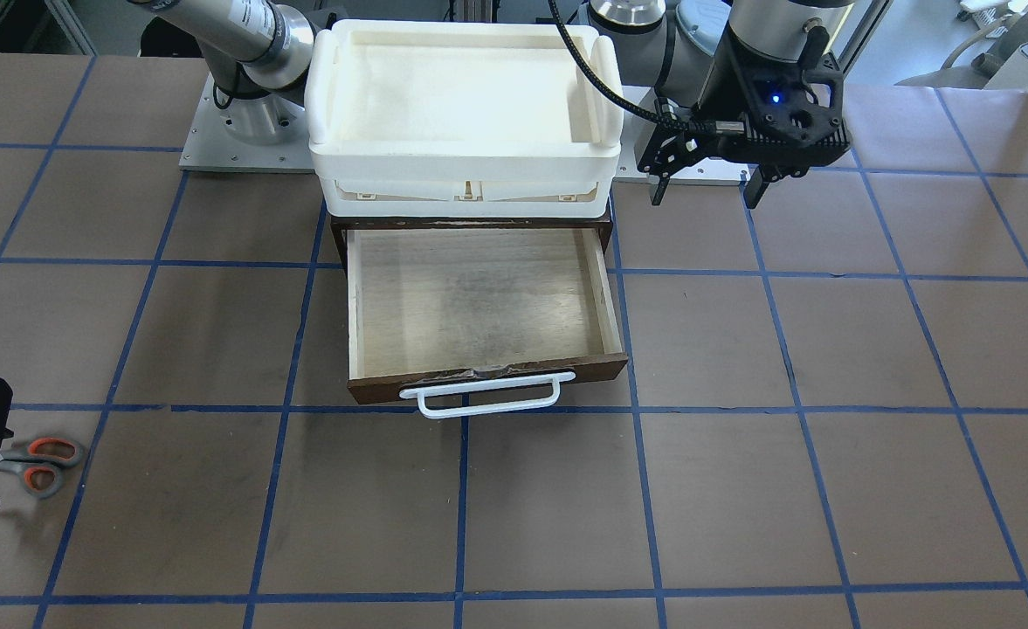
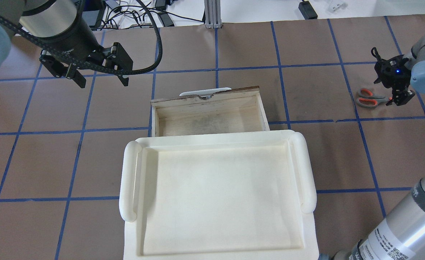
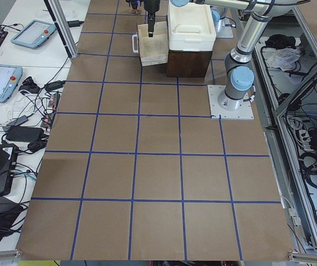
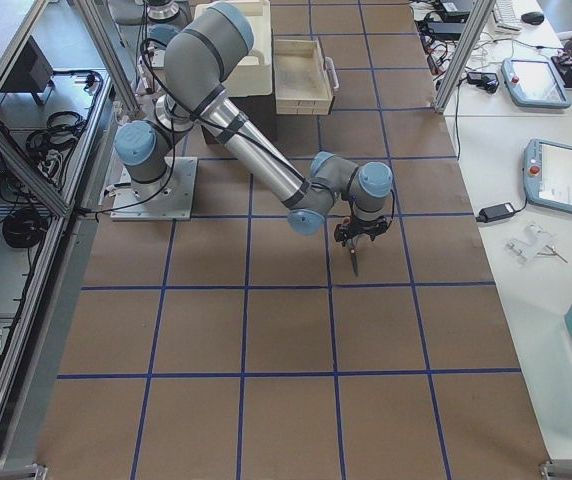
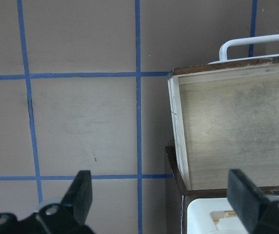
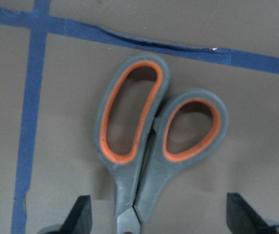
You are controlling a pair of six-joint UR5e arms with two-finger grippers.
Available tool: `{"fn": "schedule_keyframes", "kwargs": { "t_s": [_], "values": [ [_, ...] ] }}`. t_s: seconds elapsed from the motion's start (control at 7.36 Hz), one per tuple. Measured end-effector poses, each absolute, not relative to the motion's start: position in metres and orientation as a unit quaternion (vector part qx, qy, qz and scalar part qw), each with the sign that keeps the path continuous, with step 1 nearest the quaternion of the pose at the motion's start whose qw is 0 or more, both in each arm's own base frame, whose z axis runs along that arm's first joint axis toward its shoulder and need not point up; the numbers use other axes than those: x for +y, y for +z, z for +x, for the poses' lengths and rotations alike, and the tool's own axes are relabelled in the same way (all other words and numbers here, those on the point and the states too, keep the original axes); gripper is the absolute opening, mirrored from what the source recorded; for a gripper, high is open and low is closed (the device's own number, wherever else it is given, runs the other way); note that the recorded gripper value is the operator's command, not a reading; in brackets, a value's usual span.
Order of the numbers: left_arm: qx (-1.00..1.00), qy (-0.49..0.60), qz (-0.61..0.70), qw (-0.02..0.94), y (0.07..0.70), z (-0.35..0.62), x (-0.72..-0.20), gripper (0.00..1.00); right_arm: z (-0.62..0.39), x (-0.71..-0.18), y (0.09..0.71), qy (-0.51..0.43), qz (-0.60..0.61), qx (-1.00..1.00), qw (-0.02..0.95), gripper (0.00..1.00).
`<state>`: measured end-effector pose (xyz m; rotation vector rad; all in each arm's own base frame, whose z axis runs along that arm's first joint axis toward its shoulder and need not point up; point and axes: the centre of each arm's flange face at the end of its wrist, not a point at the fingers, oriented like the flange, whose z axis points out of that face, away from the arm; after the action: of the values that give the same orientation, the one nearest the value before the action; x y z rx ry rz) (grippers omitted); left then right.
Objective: Put scissors in drawer and close it
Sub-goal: 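Lower the right gripper and close it on the scissors, then lift the scissors with the right gripper and carry them over the drawer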
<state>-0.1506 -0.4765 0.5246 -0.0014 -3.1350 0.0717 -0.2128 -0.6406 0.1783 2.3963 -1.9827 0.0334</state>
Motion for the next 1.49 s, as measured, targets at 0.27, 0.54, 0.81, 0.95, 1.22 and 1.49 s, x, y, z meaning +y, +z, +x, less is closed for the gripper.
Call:
{"fn": "schedule_keyframes", "kwargs": {
  "t_s": [0.27, 0.54, 0.81, 0.95, 1.22, 1.49],
  "values": [
    [-1.000, 0.023, 0.000, 0.003, 0.524, -0.151, -0.476, 1.00, -0.213, -0.641, 0.175, 0.010, 0.770, -0.638, 0.013, 0.24],
    [-1.000, 0.022, 0.000, 0.003, 0.524, -0.151, -0.476, 1.00, -0.214, -0.640, 0.175, 0.004, 0.770, -0.638, 0.015, 0.00],
    [-1.000, 0.023, 0.000, 0.003, 0.525, -0.151, -0.476, 1.00, -0.214, -0.640, 0.179, 0.001, 0.774, -0.633, 0.015, 0.00],
    [-1.000, 0.023, 0.000, 0.003, 0.525, -0.151, -0.477, 1.00, -0.214, -0.640, 0.183, 0.001, 0.782, -0.624, 0.016, 0.00],
    [-1.000, 0.023, 0.000, 0.003, 0.525, -0.151, -0.477, 1.00, -0.209, -0.639, 0.207, 0.003, 0.792, -0.610, 0.027, 0.00],
    [-1.000, 0.023, 0.000, 0.003, 0.525, -0.151, -0.476, 1.00, -0.188, -0.632, 0.252, 0.009, 0.792, -0.610, 0.029, 0.00]
  ]
}}
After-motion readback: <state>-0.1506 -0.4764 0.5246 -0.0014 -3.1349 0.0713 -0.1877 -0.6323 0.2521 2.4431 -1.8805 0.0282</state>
